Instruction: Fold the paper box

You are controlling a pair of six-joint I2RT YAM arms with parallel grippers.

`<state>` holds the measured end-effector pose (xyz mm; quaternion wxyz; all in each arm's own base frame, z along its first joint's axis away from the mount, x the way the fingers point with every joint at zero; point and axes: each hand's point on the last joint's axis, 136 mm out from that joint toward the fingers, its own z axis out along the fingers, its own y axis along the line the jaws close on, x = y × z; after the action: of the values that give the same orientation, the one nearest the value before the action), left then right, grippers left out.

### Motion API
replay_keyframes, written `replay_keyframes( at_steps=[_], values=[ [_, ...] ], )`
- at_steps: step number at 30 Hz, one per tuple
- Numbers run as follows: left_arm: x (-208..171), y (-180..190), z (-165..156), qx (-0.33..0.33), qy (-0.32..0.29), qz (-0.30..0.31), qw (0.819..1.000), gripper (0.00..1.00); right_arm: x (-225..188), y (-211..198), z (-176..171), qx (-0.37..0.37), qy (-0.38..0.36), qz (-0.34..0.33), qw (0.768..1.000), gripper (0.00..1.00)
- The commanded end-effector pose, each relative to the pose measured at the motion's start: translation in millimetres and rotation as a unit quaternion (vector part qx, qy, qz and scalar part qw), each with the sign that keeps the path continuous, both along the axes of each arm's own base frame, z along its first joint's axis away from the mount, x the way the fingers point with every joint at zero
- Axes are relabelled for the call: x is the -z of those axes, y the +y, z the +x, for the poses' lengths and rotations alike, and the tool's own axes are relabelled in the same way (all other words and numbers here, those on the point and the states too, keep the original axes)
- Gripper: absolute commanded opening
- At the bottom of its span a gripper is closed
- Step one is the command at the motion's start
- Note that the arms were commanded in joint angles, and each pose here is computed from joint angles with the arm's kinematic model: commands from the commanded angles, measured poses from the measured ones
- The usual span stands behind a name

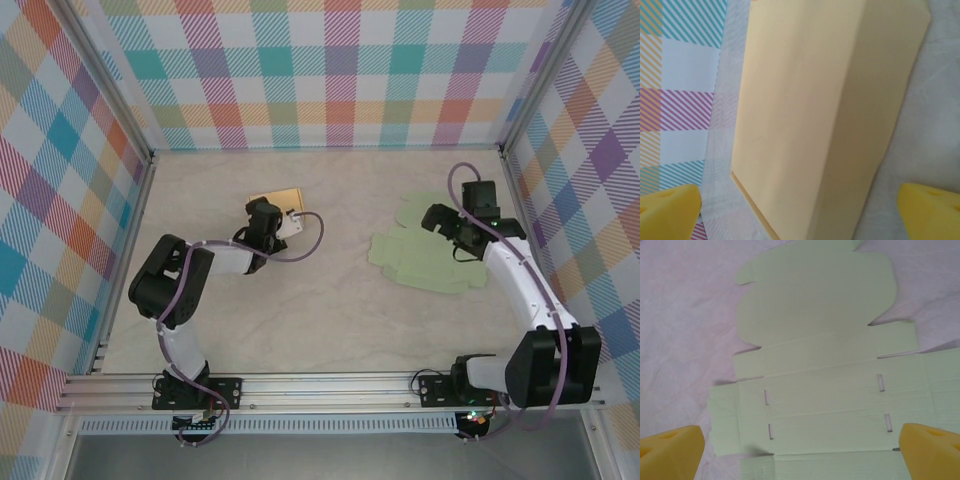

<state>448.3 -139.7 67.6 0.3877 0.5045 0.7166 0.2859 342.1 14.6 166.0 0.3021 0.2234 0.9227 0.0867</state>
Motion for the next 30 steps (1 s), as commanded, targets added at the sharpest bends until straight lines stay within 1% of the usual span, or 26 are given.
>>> replay_keyframes(
  at_steps=[1,3,5,7,9,10,12,14,16,19,20,21,23,24,25,27,30],
  values=[
    [-10.9,-2.8,-24.1,-0.007,-0.012,0.008,1.0,1.0,13.2,-11.3,11.4,0.007,0.006,0.029,1.0,1.0],
    [-28.6,-8.5,-40.6,-0.016,-0.022,-0.012,1.0,1.0,26.2,-26.4,16.5,0.023,0.025,0.025,0.999,1.0],
    [-51.6,-14.5,-55.1,-0.025,-0.036,-0.053,0.998,1.0,36.1,-38.1,22.1,0.033,0.039,0.023,0.998,1.0],
    [-77.0,-20.3,-69.5,-0.036,-0.045,-0.119,0.991,1.0,45.1,-50.1,26.3,0.046,0.049,0.012,0.998,1.0],
    [-102.4,-21.5,-81.8,-0.055,-0.049,-0.204,0.976,1.0,52.9,-60.6,29.6,0.056,0.057,0.002,0.997,1.0],
    [-114.9,-20.1,-88.0,-0.066,-0.055,-0.248,0.965,1.0,57.2,-65.8,31.0,0.06,0.063,0.001,0.996,1.0],
    [-134.9,-9.0,-96.6,-0.1,-0.083,-0.32,0.938,1.0,66.9,-73.4,33.9,0.063,0.076,0.008,0.995,0.98],
    [-151.1,12.6,-104.3,-0.16,-0.117,-0.389,0.9,1.0,78.1,-78.5,33.5,0.069,0.098,0.018,0.993,0.94],
    [-157.7,26.5,-113.4,-0.198,-0.123,-0.445,0.865,1.0,89.0,-81.3,30.6,0.075,0.115,0.018,0.99,0.93],
    [-161.0,51.6,-125.5,-0.256,-0.14,-0.532,0.795,1.0,102.5,-84.1,23.5,0.087,0.136,0.024,0.987,0.92],
    [-159.4,61.8,-130.1,-0.28,-0.147,-0.562,0.765,1.0,106.2,-84.2,20.7,0.091,0.141,0.029,0.985,0.92],
    [-157.9,74.1,-134.9,-0.308,-0.157,-0.593,0.727,1.0,110.3,-81.7,17.3,0.091,0.147,0.037,0.984,0.92],
    [-150.5,91.6,-143.5,-0.344,-0.166,-0.634,0.672,1.0,116.6,-77.1,9.8,0.093,0.158,0.051,0.982,0.92],
    [-147.3,97.3,-147.0,-0.354,-0.165,-0.649,0.653,1.0,120.9,-74.5,5.1,0.096,0.163,0.057,0.98,0.91],
    [-146.1,98.8,-149.0,-0.356,-0.161,-0.658,0.644,1.0,124.4,-72.5,0.5,0.098,0.167,0.062,0.979,0.91],
    [-146.4,98.7,-152.3,-0.353,-0.152,-0.666,0.639,1.0,132.4,-65.5,-9.3,0.101,0.175,0.08,0.976,0.91],
    [-147.1,99.3,-154.7,-0.355,-0.147,-0.664,0.641,1.0,141.7,-53.3,-18.9,0.096,0.181,0.111,0.973,0.88]
  ],
)
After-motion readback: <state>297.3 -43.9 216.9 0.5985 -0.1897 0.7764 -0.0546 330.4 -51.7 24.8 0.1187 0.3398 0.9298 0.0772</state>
